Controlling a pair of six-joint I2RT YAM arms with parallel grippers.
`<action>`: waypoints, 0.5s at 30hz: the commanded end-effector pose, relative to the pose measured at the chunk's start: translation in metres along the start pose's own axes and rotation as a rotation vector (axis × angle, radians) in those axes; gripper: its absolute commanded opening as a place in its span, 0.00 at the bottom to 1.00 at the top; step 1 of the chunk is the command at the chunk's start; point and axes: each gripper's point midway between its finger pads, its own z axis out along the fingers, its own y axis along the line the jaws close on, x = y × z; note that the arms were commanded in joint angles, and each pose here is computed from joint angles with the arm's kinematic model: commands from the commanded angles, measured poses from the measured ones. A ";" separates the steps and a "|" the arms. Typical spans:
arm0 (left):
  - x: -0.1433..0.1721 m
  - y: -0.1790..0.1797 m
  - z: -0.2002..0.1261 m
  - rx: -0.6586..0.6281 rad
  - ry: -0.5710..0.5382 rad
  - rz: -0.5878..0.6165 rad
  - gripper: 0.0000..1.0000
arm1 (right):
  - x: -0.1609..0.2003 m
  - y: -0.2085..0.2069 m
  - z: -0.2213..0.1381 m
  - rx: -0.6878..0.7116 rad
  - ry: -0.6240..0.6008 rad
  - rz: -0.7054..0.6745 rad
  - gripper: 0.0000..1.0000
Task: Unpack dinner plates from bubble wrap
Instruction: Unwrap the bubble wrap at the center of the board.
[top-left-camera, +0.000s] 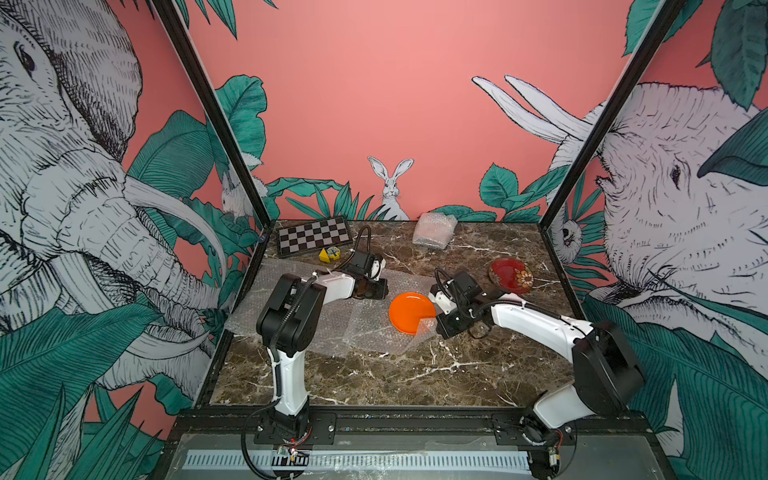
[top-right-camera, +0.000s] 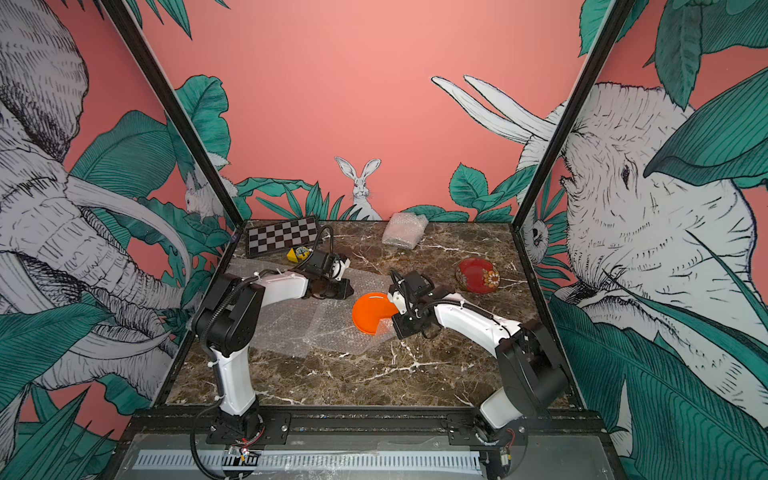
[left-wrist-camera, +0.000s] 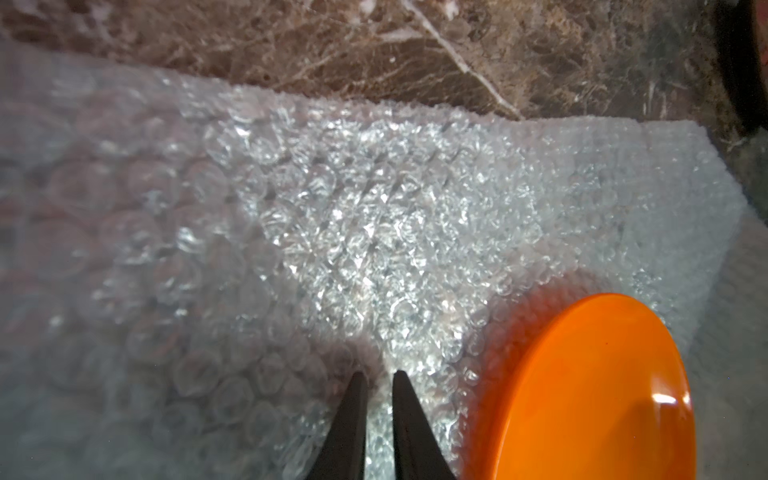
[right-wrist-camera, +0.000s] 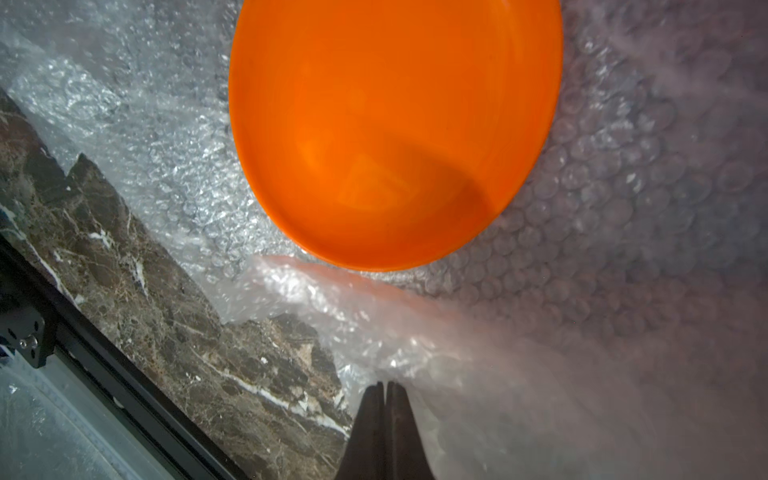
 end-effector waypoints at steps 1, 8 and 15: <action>0.023 0.012 0.004 -0.039 0.068 -0.031 0.17 | 0.019 0.006 -0.002 -0.019 0.023 0.033 0.00; 0.022 0.011 0.003 -0.038 0.066 -0.027 0.17 | 0.055 0.001 0.001 -0.007 0.076 0.083 0.00; 0.023 0.011 0.004 -0.034 0.071 -0.026 0.17 | 0.085 -0.004 0.006 0.012 0.112 0.131 0.00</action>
